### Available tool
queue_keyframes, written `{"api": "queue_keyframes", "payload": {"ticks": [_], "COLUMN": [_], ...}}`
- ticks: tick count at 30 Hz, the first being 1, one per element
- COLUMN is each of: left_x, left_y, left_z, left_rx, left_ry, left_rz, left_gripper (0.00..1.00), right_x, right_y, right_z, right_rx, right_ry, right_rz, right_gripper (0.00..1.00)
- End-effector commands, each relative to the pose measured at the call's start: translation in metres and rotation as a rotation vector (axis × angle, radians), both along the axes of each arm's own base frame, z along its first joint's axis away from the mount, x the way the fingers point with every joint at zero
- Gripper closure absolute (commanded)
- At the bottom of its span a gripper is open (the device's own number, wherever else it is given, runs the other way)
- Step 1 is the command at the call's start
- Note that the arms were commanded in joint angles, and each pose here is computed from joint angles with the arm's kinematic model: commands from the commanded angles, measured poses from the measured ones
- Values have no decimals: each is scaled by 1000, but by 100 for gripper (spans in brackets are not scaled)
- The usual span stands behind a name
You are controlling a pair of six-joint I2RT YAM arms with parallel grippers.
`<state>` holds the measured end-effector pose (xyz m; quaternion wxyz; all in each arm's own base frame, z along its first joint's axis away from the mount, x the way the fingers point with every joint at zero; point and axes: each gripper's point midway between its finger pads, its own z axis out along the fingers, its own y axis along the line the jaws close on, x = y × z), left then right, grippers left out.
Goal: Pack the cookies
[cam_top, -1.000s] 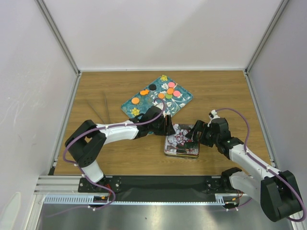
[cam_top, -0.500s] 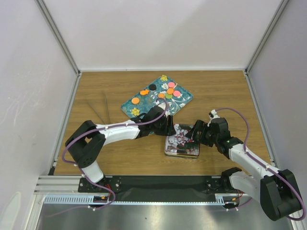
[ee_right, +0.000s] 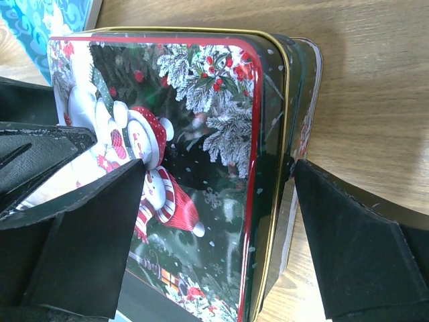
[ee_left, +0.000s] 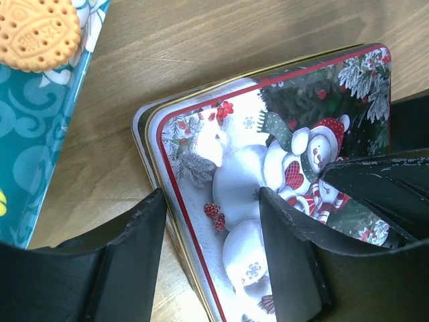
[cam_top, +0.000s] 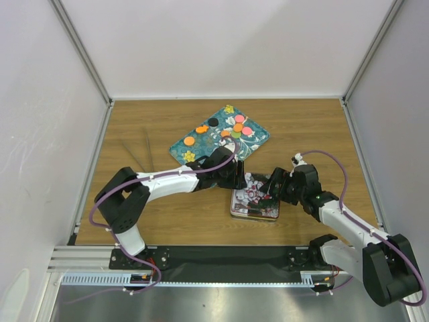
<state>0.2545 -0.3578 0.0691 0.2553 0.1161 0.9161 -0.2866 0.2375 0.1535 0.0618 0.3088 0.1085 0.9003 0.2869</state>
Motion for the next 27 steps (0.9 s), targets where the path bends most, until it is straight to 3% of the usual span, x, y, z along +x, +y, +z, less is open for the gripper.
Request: {"api": "queue_keyframes", "payload": {"ticks": [1, 9, 22, 27], "left_x": [-24, -25, -15, -14], "left_y": [-31, -25, -12, -12], "left_z": [1, -7, 34, 37], "left_rx": [-42, -35, -114, -118], "left_ry": [15, 21, -70, -73], "left_rz": [-133, -112, -93, -95], "left_gripper": [40, 40, 28, 28], "right_x": [21, 19, 17, 16], "right_y": [25, 25, 19, 17], "right_z": [40, 35, 27, 25], "right_rx": [106, 114, 108, 98], "right_ry": [-128, -119, -105, -94], "right_rz": [55, 58, 41, 41], "right_gripper": [4, 14, 15, 9]}}
